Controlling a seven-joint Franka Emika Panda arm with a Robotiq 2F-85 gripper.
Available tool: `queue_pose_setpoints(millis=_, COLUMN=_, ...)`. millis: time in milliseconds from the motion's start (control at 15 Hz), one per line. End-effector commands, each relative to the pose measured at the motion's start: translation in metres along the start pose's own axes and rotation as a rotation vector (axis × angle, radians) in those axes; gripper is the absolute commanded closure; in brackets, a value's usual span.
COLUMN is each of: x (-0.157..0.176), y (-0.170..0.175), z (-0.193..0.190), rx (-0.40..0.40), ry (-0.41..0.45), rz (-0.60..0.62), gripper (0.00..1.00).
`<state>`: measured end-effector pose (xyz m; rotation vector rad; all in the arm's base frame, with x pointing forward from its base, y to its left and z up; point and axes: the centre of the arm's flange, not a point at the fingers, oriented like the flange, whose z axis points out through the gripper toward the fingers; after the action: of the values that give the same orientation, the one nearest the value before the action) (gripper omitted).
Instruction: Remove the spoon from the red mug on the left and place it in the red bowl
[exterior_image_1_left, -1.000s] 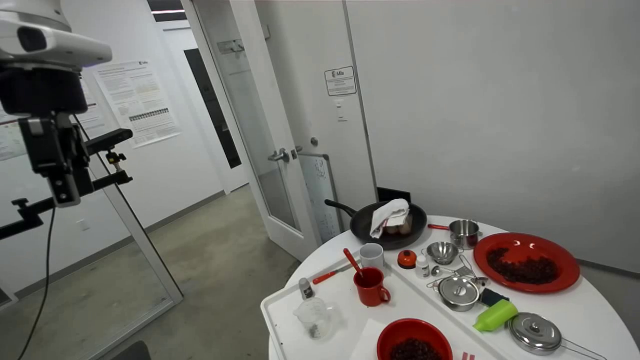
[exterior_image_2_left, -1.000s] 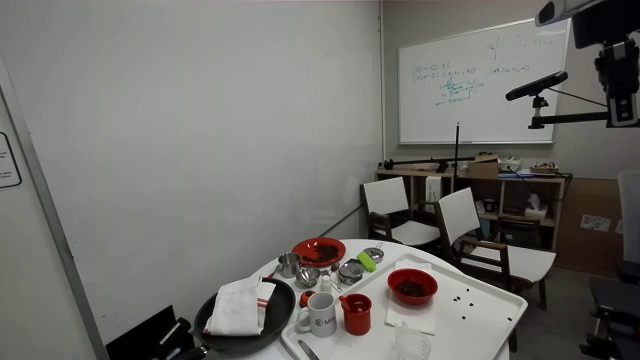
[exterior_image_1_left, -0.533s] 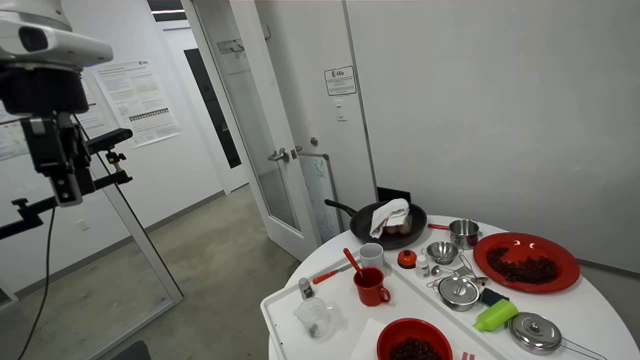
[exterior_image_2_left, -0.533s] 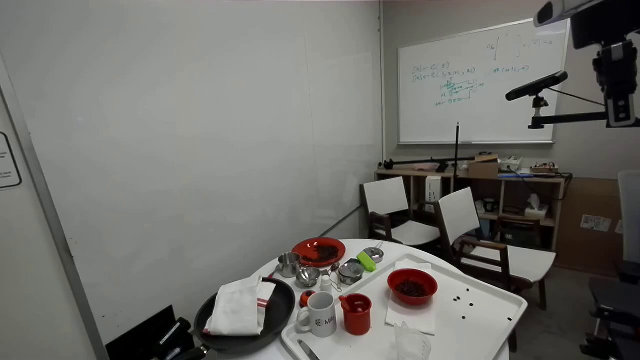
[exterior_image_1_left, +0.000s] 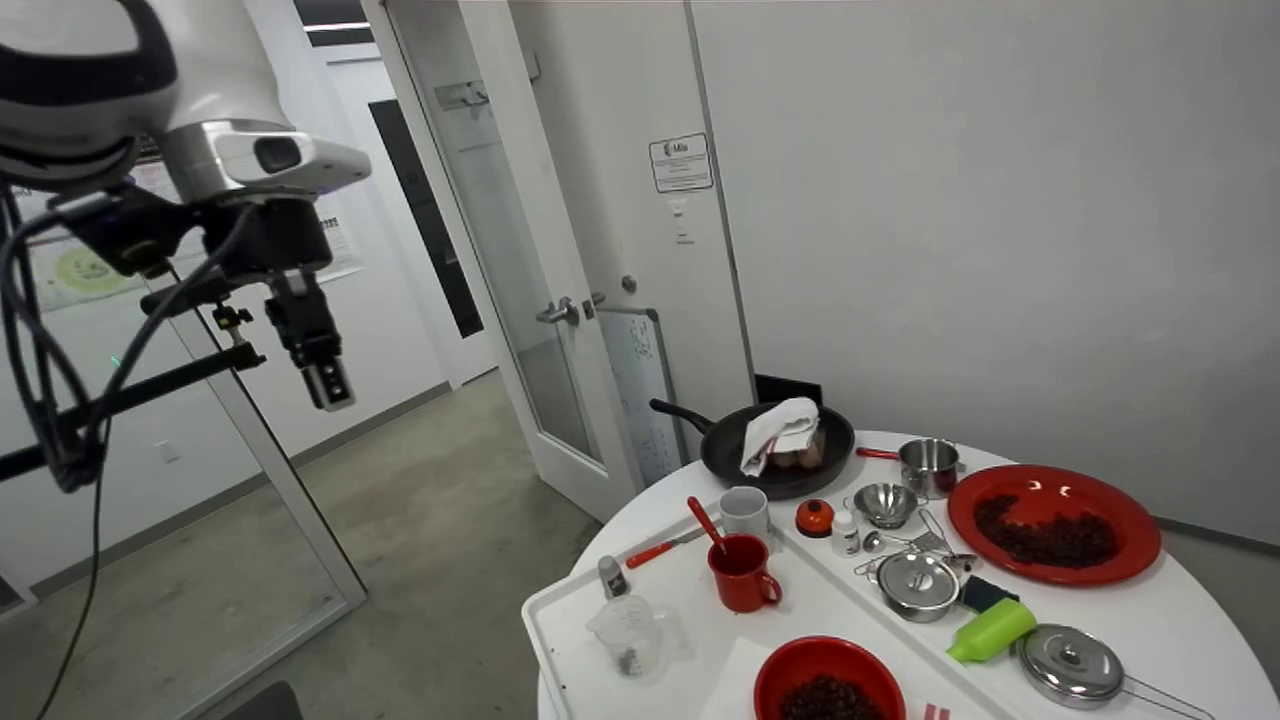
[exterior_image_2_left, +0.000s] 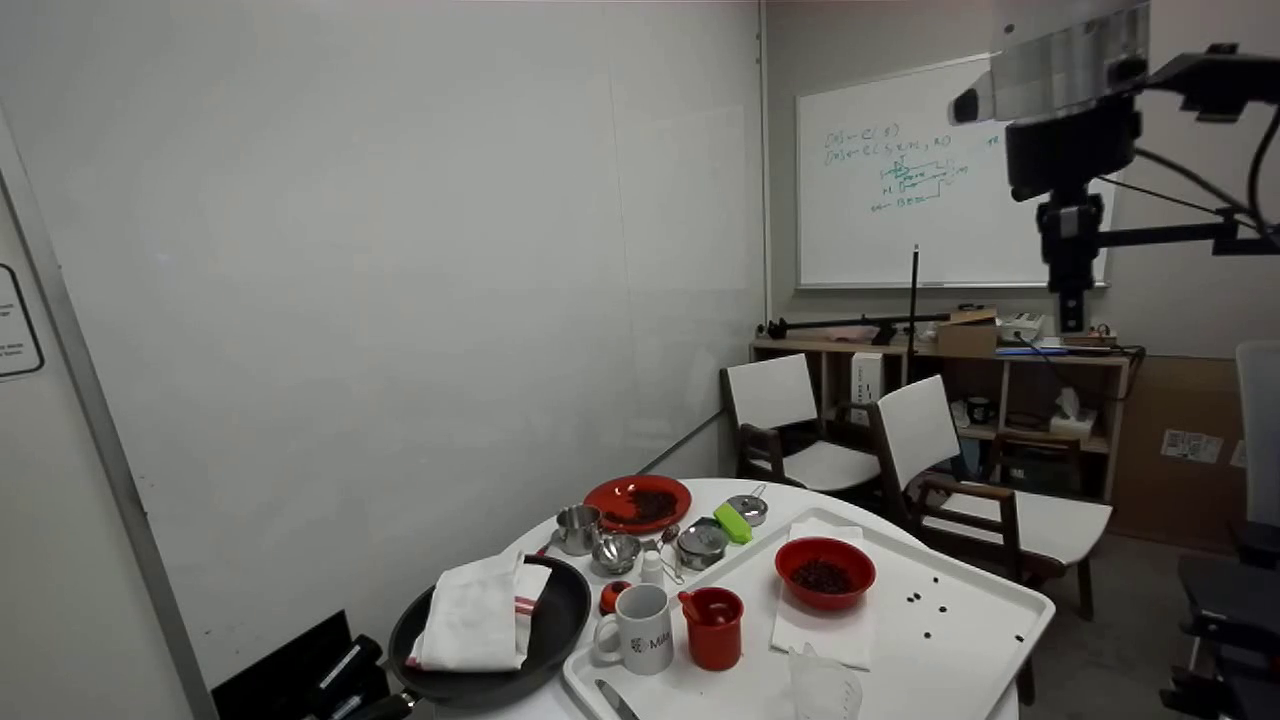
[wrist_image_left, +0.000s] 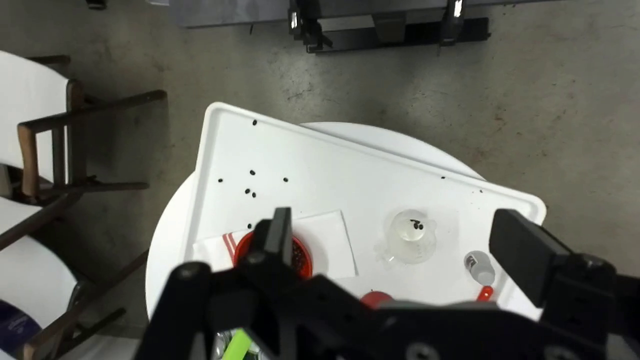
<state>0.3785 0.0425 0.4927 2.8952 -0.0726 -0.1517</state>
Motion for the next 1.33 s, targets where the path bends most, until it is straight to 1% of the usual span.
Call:
queue_pose_setpoints(millis=0, x=0.066, y=-0.029, z=0.018, rx=-0.095, ry=0.003, rz=-0.051, gripper=0.00)
queue_pose_setpoints(millis=200, x=0.102, y=-0.058, z=0.030, rx=-0.224, ry=0.042, rz=-0.054, gripper=0.00)
queue_pose_setpoints(millis=400, x=0.134, y=-0.084, z=0.043, rx=-0.370, ry=0.109, rz=-0.031, gripper=0.00)
queue_pose_setpoints(millis=467, x=0.144, y=-0.092, z=0.049, rx=-0.402, ry=0.101, rz=-0.028, gripper=0.00)
queue_pose_setpoints(millis=533, x=0.148, y=-0.098, z=0.052, rx=-0.396, ry=0.080, rz=-0.021, gripper=0.00)
queue_pose_setpoints(millis=600, x=0.118, y=-0.082, z=0.052, rx=-0.359, ry=0.104, rz=-0.045, gripper=0.00)
queue_pose_setpoints(millis=800, x=0.134, y=-0.095, z=0.064, rx=-0.373, ry=0.082, rz=-0.038, gripper=0.00)
queue_pose_setpoints(millis=1000, x=0.137, y=-0.094, z=0.062, rx=-0.374, ry=0.079, rz=-0.032, gripper=0.00)
queue_pose_setpoints(millis=1067, x=0.138, y=-0.096, z=0.067, rx=-0.367, ry=0.081, rz=-0.014, gripper=0.00)
queue_pose_setpoints(millis=1133, x=0.152, y=-0.104, z=0.081, rx=-0.338, ry=0.062, rz=0.027, gripper=0.00)
queue_pose_setpoints(millis=1267, x=0.168, y=-0.116, z=0.095, rx=-0.313, ry=0.071, rz=0.083, gripper=0.00)
